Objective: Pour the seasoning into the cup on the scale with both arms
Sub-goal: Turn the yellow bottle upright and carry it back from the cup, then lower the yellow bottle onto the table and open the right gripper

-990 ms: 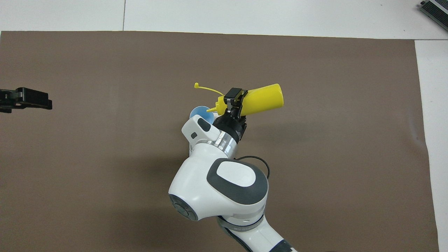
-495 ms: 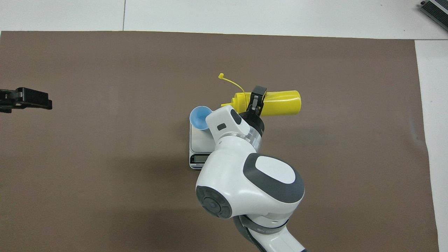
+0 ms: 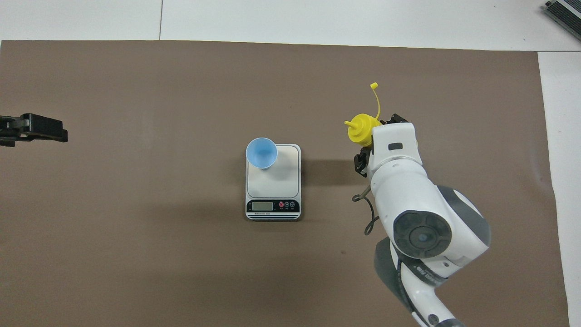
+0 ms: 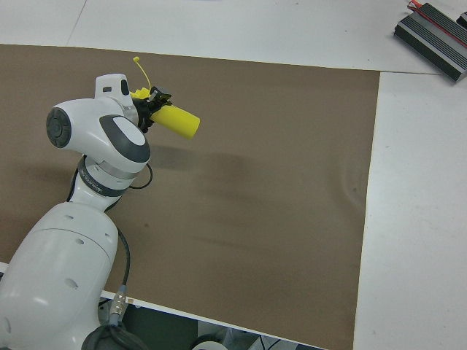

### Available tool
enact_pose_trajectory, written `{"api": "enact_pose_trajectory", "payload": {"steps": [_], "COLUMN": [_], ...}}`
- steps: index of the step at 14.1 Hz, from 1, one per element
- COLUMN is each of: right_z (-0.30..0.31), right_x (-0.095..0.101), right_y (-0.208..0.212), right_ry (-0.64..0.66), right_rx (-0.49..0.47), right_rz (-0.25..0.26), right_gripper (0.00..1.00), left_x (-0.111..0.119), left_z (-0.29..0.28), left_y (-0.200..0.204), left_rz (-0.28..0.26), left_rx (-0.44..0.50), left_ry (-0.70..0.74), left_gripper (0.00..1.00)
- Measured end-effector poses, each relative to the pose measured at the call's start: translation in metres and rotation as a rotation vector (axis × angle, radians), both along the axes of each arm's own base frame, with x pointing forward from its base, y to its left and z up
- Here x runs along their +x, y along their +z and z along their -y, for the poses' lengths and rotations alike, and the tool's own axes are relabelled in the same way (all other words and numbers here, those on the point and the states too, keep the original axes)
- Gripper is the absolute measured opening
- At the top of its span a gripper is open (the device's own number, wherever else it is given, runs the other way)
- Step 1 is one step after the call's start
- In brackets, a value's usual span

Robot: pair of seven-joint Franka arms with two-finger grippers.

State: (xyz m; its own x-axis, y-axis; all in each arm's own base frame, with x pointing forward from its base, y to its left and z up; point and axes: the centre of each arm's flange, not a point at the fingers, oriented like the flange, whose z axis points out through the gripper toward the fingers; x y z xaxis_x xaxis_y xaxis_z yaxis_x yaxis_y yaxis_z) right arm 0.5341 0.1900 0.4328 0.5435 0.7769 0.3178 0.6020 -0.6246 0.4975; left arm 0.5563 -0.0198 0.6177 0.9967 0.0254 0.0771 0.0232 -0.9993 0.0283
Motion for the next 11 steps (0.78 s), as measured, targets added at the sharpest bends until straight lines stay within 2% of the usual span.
{"api": "enact_pose_trajectory", "payload": {"steps": [5, 11], "right_z": [0.036, 0.089], "right_x": [0.012, 0.025], "right_y": [0.0, 0.0], "right_ry": [-0.056, -0.047], "right_rx": [0.168, 0.322], "right_rz": [-0.102, -0.145], "right_gripper": [0.54, 0.54], "left_x": [0.0, 0.0], "left_z": [0.0, 0.0], "left_y": [0.0, 0.0], "left_rz": [0.0, 0.0], "left_rx": [0.0, 0.0], "left_ry": [0.0, 0.0], "left_gripper": [1.0, 1.0]}}
